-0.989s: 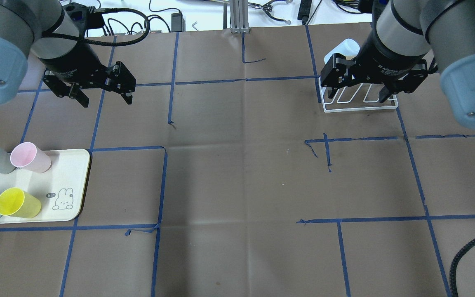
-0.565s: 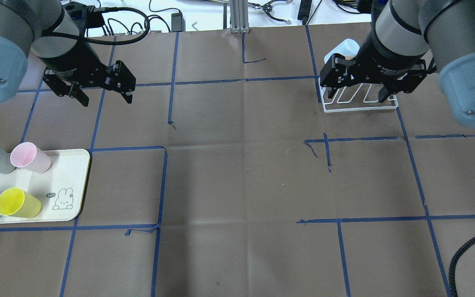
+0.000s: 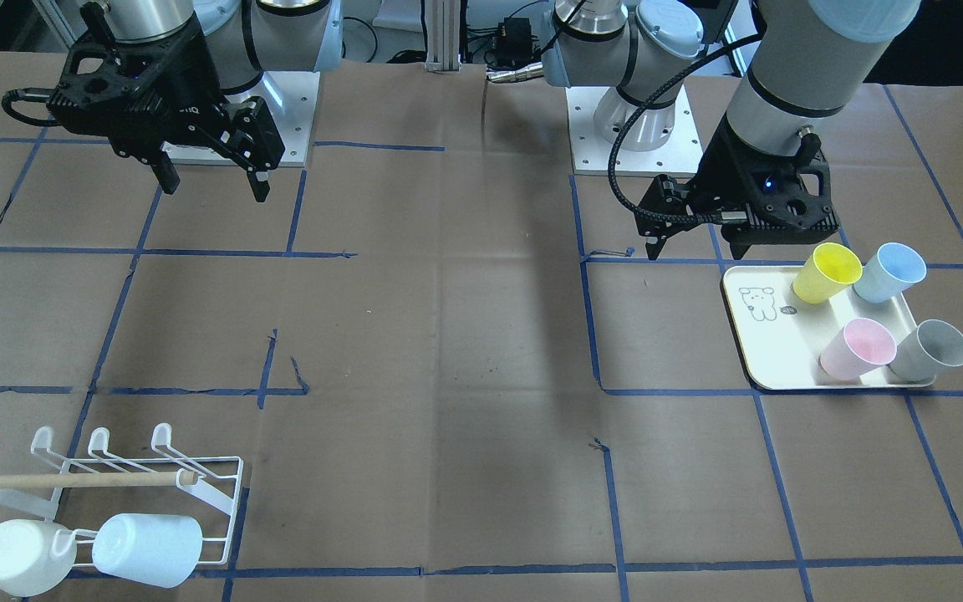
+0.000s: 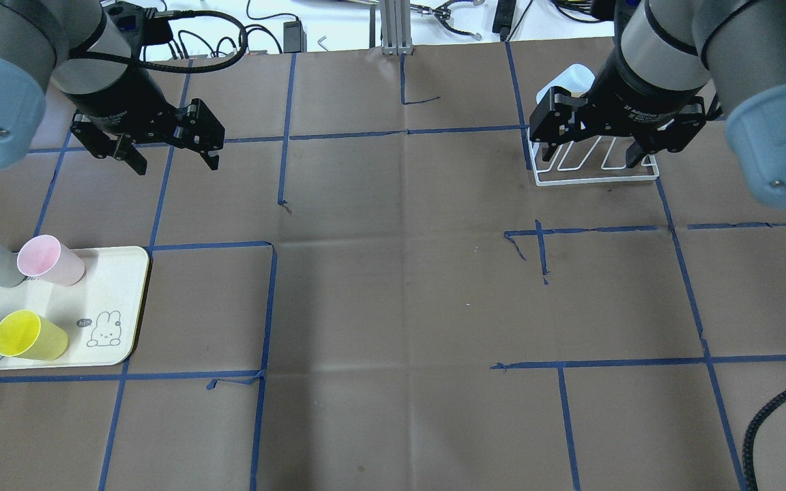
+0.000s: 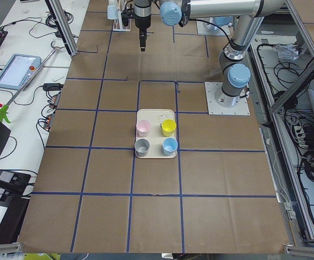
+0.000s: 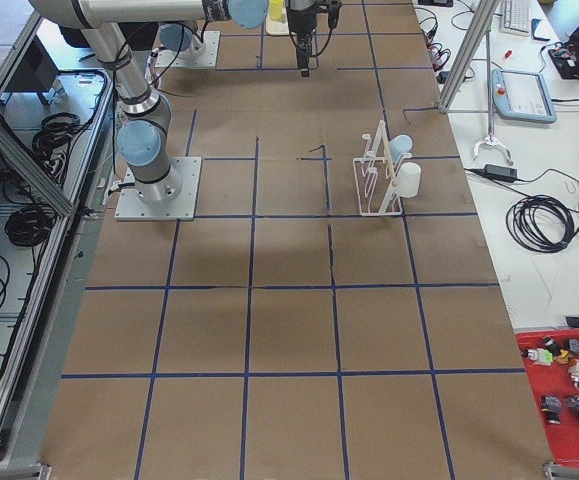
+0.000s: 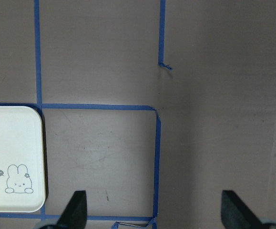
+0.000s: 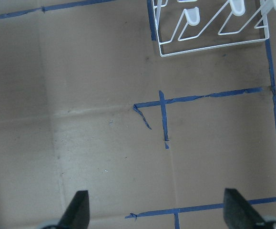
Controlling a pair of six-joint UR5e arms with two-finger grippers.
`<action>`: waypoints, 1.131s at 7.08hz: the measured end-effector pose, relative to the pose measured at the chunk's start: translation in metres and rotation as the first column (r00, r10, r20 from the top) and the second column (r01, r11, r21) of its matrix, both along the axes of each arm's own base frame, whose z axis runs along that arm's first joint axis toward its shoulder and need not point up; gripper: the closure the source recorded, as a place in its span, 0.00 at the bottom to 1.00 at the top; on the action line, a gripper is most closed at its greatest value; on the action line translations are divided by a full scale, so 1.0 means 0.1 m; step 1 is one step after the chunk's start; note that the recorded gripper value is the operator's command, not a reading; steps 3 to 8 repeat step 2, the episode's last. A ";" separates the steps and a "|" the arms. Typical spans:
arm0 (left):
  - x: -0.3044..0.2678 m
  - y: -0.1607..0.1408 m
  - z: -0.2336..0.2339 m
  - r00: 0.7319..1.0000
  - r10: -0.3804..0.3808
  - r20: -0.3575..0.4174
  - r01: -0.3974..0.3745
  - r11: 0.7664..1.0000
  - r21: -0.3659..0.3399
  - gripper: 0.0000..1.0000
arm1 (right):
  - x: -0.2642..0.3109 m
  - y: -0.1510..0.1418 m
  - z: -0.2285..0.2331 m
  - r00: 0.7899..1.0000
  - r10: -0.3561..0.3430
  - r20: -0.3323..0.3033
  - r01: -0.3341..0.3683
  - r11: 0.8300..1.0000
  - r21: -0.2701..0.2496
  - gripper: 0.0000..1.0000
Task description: Transfer IKEA cup to right arm and place on rack
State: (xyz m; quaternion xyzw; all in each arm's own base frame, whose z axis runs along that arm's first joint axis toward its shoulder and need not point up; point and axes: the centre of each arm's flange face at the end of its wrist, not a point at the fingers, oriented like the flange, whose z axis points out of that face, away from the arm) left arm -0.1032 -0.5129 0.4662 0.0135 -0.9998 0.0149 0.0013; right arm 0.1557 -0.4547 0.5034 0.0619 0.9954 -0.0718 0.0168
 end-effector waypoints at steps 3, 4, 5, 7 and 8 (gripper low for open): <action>0.00 0.00 0.01 1.000 0.000 0.000 0.000 1.000 0.002 0.01 | 0.00 0.00 0.01 1.000 0.000 0.000 0.000 1.000 -0.002 0.00; 0.00 0.00 0.01 1.000 0.000 0.000 0.000 1.000 0.002 0.01 | 0.00 0.00 0.01 1.000 0.000 0.000 0.000 1.000 -0.002 0.00; 0.00 0.00 0.01 1.000 0.000 0.000 0.000 1.000 0.002 0.01 | 0.00 0.00 0.01 1.000 0.000 0.000 0.000 1.000 -0.002 0.00; 0.00 0.00 0.01 1.000 0.000 0.000 0.000 1.000 0.002 0.01 | 0.00 0.00 0.01 1.000 0.000 0.000 0.000 1.000 -0.002 0.00; 0.00 0.00 0.01 1.000 0.000 0.000 0.000 1.000 0.002 0.01 | 0.00 0.00 0.01 1.000 0.000 0.000 0.000 1.000 -0.002 0.00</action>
